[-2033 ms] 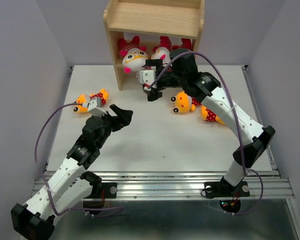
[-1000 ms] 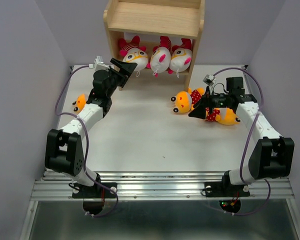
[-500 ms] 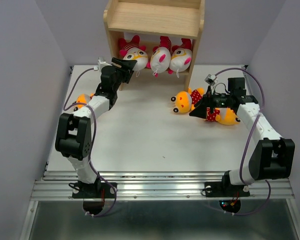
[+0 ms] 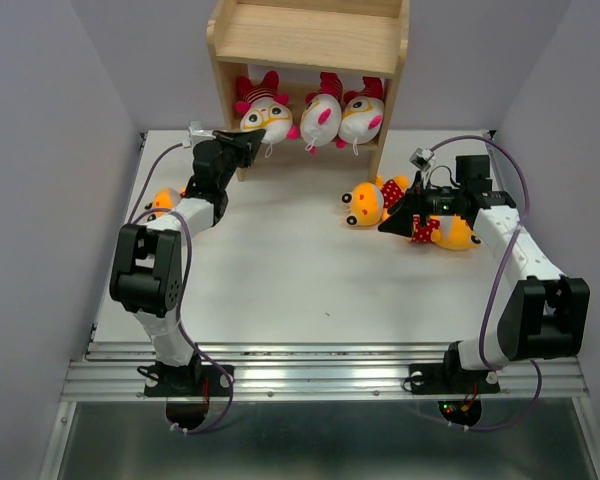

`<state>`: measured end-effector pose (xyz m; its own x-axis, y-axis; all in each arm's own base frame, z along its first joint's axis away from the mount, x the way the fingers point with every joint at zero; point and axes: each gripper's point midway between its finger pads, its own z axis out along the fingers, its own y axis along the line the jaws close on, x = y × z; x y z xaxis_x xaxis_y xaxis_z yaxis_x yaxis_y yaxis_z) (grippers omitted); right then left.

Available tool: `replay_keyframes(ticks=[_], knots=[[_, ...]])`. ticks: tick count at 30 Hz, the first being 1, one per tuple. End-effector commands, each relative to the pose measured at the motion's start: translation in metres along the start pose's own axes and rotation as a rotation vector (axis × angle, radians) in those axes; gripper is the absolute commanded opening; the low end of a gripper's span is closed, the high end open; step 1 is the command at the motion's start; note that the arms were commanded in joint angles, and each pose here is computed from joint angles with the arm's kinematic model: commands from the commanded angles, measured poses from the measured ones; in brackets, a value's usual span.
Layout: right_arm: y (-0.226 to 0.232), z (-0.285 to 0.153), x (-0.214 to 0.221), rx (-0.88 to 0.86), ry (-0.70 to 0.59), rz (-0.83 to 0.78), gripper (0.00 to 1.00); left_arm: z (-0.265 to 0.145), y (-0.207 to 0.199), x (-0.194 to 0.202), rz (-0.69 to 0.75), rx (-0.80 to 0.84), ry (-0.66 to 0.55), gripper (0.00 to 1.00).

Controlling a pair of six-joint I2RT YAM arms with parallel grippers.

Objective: Place and organize the stuffed toys onto the shelf

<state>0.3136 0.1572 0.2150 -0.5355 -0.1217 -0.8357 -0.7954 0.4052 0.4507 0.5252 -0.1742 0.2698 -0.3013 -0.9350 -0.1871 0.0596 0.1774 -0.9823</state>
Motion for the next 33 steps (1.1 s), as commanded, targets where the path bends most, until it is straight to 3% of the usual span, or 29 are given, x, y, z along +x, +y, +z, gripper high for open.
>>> replay_keyframes(ticks=[1,10,24,33], knots=[[0.009,-0.005,-0.012,-0.017,-0.038,-0.048,1.00,-0.028,-0.058,-0.014,-0.079,0.252,0.054,0.00],[0.011,-0.006,-0.015,-0.025,-0.043,-0.044,1.00,-0.044,-0.085,-0.005,-0.172,0.492,0.228,0.00],[0.011,-0.005,-0.013,-0.027,-0.041,-0.031,1.00,-0.035,-0.092,0.010,-0.244,0.546,0.394,0.00],[0.009,-0.005,-0.012,-0.022,-0.038,-0.030,1.00,-0.022,-0.080,0.018,-0.269,0.479,0.464,0.03]])
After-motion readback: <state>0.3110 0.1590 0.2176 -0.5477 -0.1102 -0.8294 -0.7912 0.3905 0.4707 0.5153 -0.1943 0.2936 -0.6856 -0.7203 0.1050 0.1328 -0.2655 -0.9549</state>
